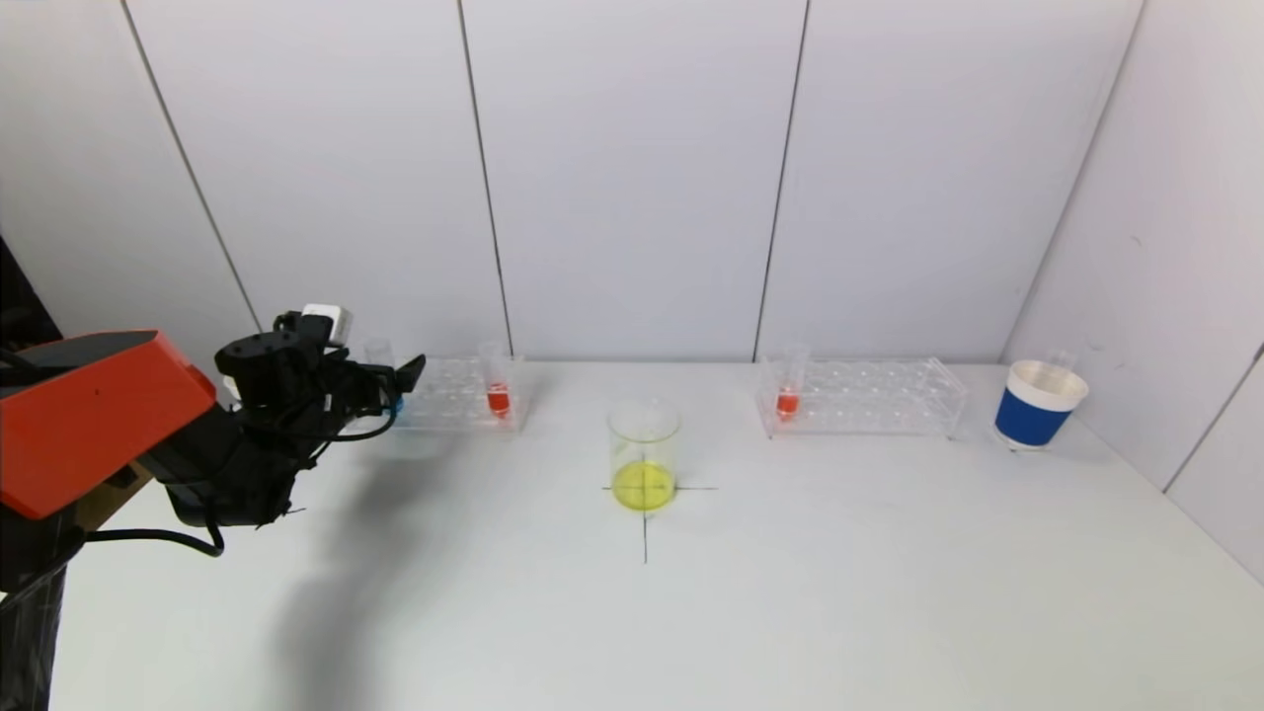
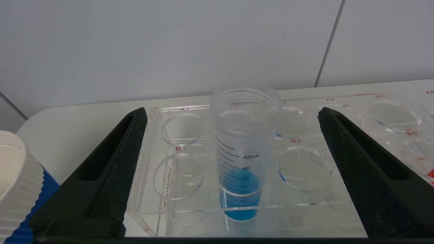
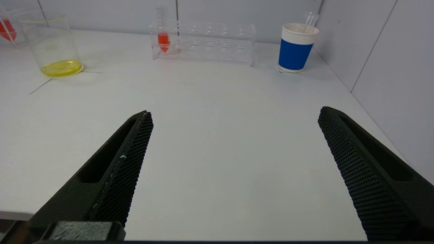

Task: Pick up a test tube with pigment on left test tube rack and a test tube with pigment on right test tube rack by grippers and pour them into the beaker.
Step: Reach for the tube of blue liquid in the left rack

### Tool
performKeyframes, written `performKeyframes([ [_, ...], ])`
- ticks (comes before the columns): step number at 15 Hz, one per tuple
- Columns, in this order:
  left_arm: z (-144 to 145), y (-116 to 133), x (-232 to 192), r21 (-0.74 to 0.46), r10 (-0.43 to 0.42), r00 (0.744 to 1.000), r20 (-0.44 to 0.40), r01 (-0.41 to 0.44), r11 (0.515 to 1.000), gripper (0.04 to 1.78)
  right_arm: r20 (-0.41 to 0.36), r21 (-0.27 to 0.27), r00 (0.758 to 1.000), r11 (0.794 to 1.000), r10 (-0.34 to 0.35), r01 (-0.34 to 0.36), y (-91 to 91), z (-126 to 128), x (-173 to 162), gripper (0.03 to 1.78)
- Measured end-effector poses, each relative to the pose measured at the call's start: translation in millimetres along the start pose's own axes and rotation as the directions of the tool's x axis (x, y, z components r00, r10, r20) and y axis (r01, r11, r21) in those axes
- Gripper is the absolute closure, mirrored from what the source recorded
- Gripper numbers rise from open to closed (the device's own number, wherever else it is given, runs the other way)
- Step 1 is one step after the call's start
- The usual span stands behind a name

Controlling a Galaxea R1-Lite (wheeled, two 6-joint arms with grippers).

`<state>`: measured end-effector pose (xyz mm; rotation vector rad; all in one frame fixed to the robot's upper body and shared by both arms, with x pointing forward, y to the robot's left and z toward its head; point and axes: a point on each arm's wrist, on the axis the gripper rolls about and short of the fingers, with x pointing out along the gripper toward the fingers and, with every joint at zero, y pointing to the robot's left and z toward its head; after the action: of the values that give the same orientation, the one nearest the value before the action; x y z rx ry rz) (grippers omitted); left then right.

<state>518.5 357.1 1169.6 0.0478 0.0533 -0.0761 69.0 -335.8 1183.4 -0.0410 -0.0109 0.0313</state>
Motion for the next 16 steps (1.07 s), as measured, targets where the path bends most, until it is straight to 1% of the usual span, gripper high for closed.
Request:
performKeyframes([
  [3,-3.1,-2.0,0.1,0.005,-0.003,1.0,0.009,0.003,1.0,0.06,0.0,0.0,1.0,1.0,0.0,0.0,0.0,0.0,0.0,0.04],
  [8,-6.2,-3.4,0.0,0.005,-0.006,1.0,0.001,0.006,1.0,0.06,0.0,0.0,1.0,1.0,0.0,0.0,0.0,0.0,0.0,0.04],
  [16,-5.7,-3.5,0.4,0.003,-0.006,1.0,0.003,0.006,1.0,0.06,0.0,0.0,1.0,1.0,0.0,0.0,0.0,0.0,0.0,0.04],
])
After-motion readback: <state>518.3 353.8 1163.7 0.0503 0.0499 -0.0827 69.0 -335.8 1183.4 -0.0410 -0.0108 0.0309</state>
